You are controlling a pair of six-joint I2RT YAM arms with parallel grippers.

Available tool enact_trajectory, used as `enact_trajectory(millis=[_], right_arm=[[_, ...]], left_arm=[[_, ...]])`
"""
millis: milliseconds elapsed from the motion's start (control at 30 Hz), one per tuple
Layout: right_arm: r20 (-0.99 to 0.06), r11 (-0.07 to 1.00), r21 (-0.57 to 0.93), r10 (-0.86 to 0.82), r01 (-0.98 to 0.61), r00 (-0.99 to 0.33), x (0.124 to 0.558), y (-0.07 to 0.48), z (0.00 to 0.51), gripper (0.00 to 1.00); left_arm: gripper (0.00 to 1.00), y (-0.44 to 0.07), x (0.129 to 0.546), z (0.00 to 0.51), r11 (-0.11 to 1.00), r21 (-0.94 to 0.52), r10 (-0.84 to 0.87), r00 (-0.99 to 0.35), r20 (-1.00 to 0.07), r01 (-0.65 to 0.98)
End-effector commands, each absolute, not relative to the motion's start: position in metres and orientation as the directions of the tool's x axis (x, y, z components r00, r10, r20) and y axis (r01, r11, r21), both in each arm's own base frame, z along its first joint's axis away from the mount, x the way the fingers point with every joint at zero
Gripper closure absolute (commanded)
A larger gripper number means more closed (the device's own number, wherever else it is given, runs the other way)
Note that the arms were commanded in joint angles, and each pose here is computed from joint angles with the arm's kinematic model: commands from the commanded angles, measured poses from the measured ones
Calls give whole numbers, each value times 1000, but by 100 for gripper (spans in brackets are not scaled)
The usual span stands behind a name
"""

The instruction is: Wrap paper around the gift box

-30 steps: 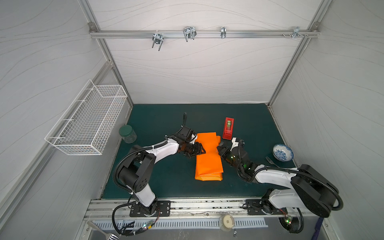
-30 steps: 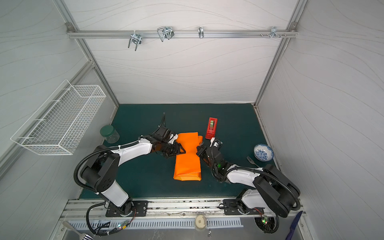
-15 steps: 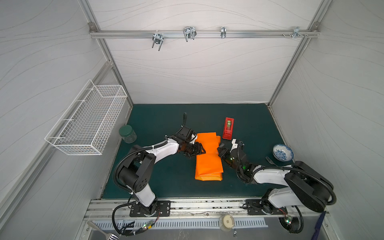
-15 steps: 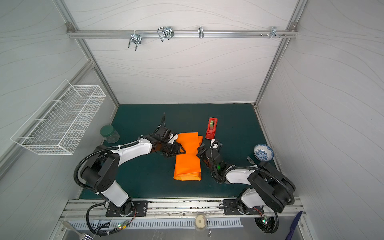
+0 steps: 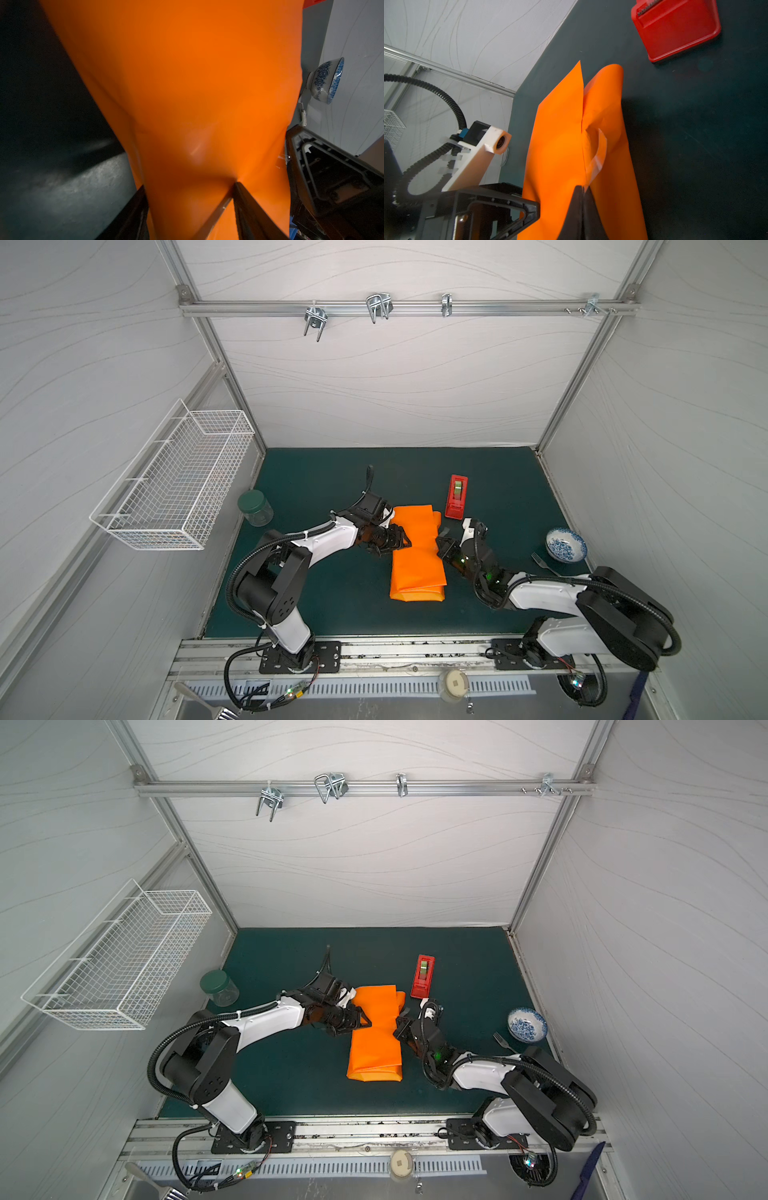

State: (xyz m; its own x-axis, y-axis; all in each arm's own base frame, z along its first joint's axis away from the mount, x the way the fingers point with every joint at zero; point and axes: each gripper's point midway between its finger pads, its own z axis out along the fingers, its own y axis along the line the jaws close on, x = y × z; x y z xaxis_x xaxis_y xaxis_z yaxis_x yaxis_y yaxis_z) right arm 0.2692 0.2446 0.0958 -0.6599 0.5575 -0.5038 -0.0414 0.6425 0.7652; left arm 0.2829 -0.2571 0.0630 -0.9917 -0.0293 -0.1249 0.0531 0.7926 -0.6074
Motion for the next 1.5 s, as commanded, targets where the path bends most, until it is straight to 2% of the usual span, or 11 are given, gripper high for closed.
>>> enact_trajectory(millis=[0,667,1467], right_arm=[[-517,676,737,534,-29,-669,266,243,84,100],[-551,717,695,484,-52,-679,258,243,78,100],[-555,736,675,460,-52,-693,250,241,75,82]], left_arm=[[37,-220,257,7,907,-420,-30,-999,-29,-15],[37,-221,257,6,904,-427,-31,-999,-24,-18],[37,-223,258,7,899,-438,-31,-999,-23,-18]])
